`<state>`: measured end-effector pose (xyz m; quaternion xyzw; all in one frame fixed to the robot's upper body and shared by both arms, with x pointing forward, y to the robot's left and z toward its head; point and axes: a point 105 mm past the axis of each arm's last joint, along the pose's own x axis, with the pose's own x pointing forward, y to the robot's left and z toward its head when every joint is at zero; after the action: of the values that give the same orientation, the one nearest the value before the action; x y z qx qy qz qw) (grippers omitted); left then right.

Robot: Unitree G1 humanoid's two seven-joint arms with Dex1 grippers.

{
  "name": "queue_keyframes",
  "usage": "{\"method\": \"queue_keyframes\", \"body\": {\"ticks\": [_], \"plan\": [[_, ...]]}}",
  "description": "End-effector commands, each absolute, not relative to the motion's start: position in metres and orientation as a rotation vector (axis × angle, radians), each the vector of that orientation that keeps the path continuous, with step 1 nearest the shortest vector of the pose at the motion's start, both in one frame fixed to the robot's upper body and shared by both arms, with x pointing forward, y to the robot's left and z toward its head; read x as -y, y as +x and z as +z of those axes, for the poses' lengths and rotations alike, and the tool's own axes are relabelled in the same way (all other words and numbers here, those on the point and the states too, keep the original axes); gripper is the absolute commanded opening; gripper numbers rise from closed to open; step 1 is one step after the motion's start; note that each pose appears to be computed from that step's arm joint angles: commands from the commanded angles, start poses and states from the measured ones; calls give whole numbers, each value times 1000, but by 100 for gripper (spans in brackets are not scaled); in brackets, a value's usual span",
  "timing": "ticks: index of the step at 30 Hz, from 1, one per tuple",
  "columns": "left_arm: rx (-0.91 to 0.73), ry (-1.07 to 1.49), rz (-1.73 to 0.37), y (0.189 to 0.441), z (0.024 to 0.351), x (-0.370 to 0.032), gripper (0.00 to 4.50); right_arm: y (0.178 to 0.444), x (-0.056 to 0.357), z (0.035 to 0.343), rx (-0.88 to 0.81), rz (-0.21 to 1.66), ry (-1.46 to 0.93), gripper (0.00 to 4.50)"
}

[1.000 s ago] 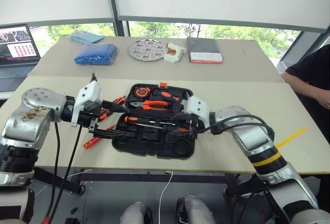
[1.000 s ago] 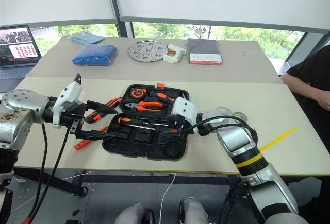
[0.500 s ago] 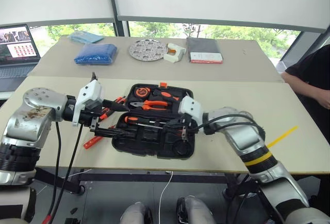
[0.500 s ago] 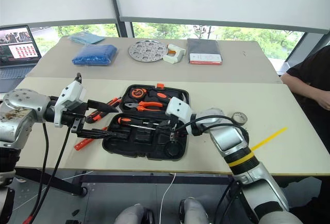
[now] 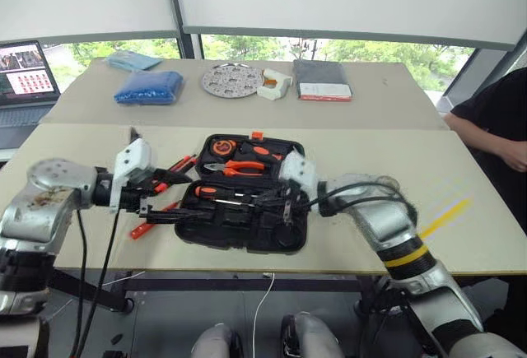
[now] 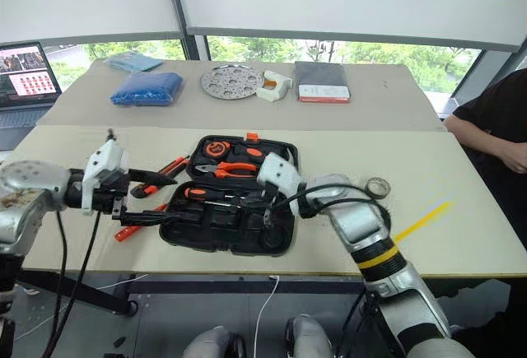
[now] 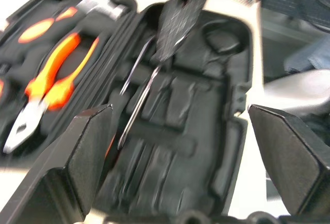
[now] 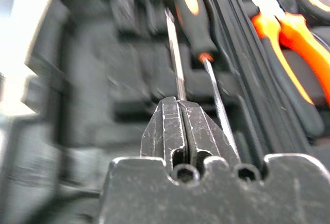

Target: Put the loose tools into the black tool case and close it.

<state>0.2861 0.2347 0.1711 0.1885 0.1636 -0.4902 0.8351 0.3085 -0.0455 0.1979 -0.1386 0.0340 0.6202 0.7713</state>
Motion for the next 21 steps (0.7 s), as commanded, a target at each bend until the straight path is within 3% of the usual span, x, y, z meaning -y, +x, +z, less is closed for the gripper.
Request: {"method": "queue_keyframes", "body": {"ticks": [1,7,19,21], "plan": [[-341,407,-825,267,177,-275,450,280,64,229,-19,1416,-247,261],[-423,385,-648,235,160,-319,450,259,84,224,-60,1425,-286,448],[-522,406,-711,270,152,-290,450,253,80,225,-37,1406,-307,448],[-612,447,-723,283,127,-284,450,249,81,227,-29,1398,-304,448]]}}
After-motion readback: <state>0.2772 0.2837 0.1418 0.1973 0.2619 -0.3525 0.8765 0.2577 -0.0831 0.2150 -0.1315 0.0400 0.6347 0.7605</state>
